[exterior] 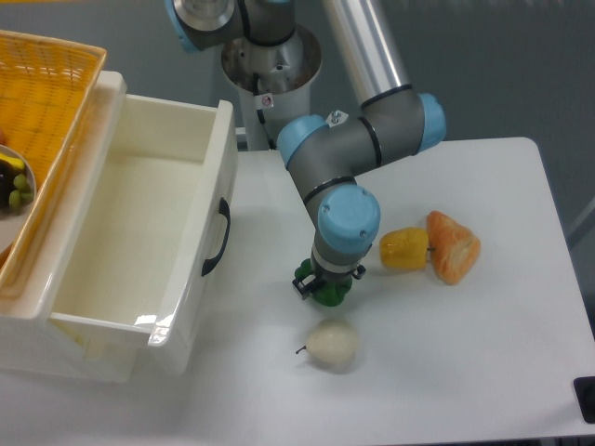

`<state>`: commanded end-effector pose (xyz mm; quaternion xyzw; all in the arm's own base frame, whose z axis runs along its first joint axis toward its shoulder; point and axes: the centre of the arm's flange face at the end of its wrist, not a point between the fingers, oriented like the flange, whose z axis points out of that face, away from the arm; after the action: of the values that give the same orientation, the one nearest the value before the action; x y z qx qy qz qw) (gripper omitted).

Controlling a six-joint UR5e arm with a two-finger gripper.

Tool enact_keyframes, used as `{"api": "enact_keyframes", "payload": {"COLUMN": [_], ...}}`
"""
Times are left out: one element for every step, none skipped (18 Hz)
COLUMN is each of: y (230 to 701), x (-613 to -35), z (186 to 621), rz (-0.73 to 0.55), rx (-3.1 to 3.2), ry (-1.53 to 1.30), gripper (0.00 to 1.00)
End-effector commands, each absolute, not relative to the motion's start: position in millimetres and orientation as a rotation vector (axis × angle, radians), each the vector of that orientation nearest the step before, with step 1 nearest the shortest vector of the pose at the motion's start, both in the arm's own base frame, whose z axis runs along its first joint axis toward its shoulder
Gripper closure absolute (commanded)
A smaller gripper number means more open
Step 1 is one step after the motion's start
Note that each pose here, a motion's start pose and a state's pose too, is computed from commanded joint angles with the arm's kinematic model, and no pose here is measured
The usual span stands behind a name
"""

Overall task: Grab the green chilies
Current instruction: 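Lift the held green pepper up off the table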

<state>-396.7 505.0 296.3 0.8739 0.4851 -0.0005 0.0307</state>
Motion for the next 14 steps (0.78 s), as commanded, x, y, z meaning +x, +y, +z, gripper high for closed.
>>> {"api": "enact_keyframes", "payload": {"y": [503.3, 500.5, 498.2, 495.7, 493.9, 493.0, 490.4, 489.7, 492.1, 491.6, 491.3, 490.3, 490.1, 490.3], "x": [-398.7, -399.9, -400.5, -399.9, -399.4, -398.3, -396.6, -394.6, -391.3, -390.6, -388.7, -387.3, -383.8, -376.9], "z": [305.0, 311.5, 318.1, 327.0, 332.9, 334.2, 338.4, 343.8, 345.6, 350.0, 354.7, 357.2, 361.3, 371.5], "rz": [-0.033, -0.066, -0.102, -0.133, -0.153, -0.177, -0.231, -0.275, -0.283, -0.287, -0.290, -0.289, -0.289, -0.299], "rx": [2.718, 2.736, 2.754, 2.776, 2.798, 2.815, 2.830, 2.852, 2.877, 2.899, 2.918, 2.935, 2.957, 2.985], "ry": [1.465, 1.432, 1.398, 1.366, 1.324, 1.262, 1.182, 1.089, 0.997, 0.941, 0.894, 0.841, 0.773, 0.693], "gripper": [0.48, 0.48, 0.48, 0.48, 0.48, 0.48, 0.48, 0.48, 0.48, 0.48, 0.48, 0.48, 0.48, 0.48]}}
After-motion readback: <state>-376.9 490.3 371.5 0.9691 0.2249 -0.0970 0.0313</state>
